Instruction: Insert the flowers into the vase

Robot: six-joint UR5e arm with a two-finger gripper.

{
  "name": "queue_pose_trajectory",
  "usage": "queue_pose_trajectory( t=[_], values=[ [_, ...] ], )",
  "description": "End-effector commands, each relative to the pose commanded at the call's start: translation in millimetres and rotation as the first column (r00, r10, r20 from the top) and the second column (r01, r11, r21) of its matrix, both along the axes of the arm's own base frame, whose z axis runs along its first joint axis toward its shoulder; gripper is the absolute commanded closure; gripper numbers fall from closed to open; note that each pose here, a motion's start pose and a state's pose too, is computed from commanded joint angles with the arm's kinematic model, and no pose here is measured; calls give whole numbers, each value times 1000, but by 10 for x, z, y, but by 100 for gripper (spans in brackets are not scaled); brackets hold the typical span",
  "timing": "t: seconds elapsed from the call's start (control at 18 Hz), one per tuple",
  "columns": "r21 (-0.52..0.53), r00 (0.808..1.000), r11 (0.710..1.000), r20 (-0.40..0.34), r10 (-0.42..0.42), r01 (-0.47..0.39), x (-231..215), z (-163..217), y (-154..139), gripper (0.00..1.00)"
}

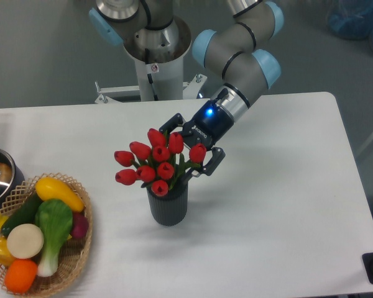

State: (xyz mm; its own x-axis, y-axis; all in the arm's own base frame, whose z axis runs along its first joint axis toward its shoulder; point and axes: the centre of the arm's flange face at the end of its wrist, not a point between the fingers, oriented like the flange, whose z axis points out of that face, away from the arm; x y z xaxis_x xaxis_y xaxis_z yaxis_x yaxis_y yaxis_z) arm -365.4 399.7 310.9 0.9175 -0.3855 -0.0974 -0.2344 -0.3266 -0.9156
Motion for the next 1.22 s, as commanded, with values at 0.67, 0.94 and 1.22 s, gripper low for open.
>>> queue_pose_trajectory(
  t=[0.67, 0.94, 1.22],
  values=[
    [-179, 978, 975, -184, 97, -131, -67, 402, -408, 0],
    [-335, 905, 879, -369, 210, -340, -595, 754, -876, 0],
    [-450, 811, 731, -533, 242, -514, -1002, 1073, -1290, 0]
  ],
)
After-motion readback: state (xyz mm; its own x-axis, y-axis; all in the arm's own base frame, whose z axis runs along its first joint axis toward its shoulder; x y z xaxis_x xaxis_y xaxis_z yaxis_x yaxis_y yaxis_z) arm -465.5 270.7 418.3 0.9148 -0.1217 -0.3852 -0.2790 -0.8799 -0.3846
